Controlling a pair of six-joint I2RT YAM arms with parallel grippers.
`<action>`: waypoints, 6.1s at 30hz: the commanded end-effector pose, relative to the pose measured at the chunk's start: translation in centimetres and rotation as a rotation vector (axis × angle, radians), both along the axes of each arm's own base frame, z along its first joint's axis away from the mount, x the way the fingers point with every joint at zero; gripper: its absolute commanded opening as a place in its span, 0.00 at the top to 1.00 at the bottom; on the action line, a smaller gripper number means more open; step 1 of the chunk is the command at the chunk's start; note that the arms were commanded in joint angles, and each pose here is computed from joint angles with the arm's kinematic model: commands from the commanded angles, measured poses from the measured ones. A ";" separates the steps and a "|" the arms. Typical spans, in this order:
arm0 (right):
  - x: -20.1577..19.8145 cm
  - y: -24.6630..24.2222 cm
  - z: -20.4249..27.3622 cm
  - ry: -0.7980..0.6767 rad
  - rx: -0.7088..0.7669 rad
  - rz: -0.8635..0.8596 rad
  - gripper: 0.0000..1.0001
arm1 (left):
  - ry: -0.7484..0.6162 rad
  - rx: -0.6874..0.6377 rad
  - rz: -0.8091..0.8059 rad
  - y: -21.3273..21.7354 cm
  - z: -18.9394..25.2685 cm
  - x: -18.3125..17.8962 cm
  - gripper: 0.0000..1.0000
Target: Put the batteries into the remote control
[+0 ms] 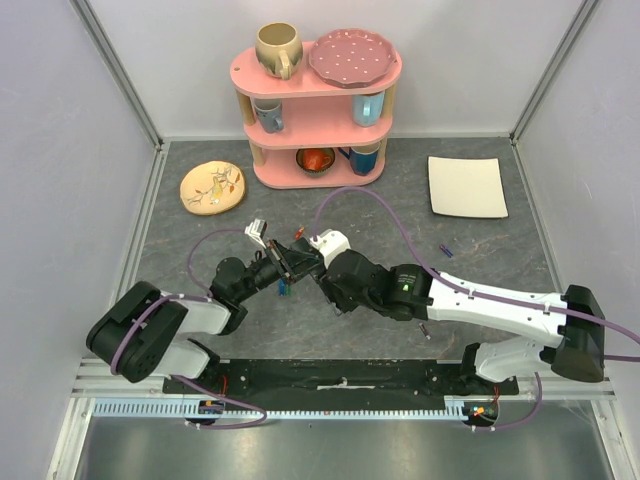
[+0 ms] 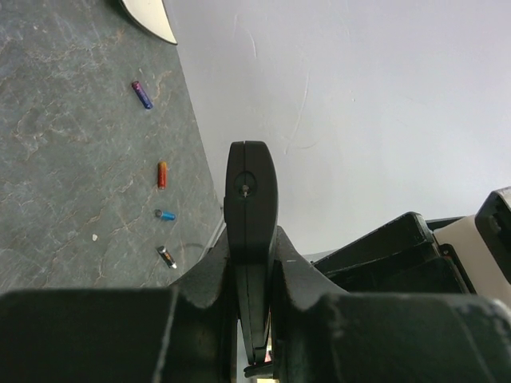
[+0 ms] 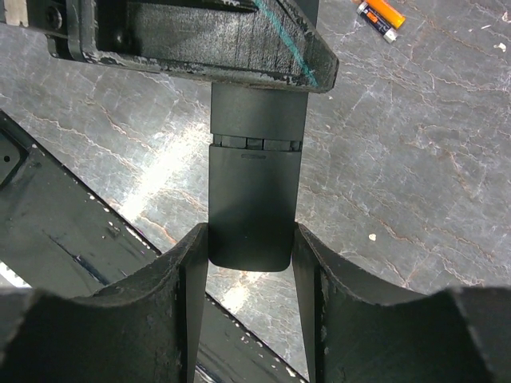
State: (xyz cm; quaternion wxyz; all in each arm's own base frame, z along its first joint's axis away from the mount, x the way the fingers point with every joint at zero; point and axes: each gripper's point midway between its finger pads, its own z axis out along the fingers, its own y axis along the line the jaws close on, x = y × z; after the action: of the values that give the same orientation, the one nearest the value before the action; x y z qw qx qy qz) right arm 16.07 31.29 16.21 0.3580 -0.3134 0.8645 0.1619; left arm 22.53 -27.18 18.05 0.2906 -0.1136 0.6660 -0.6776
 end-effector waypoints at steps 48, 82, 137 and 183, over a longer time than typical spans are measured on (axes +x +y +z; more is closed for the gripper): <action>14.7 -13.3 -8.3 0.091 -0.054 -0.496 0.50 | -0.218 0.130 0.019 4.2 2.3 -4.9 0.98; 7.9 -17.6 -15.4 0.263 -0.146 -0.599 0.42 | -0.187 0.142 0.031 4.4 0.8 -4.9 0.98; 12.9 -7.7 -2.9 0.017 0.292 -0.273 0.11 | -0.233 0.192 0.137 6.2 1.5 -4.7 0.98; 18.0 0.5 -8.9 0.023 0.055 -0.431 0.17 | -0.191 0.064 0.033 6.1 0.2 -7.0 0.98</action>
State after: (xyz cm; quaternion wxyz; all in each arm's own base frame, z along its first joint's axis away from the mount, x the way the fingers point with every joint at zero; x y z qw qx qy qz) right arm 32.56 30.40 5.77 0.3533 -0.1399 0.9188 0.1069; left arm 16.12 -21.50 21.90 0.3901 -0.0279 0.6347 -0.6665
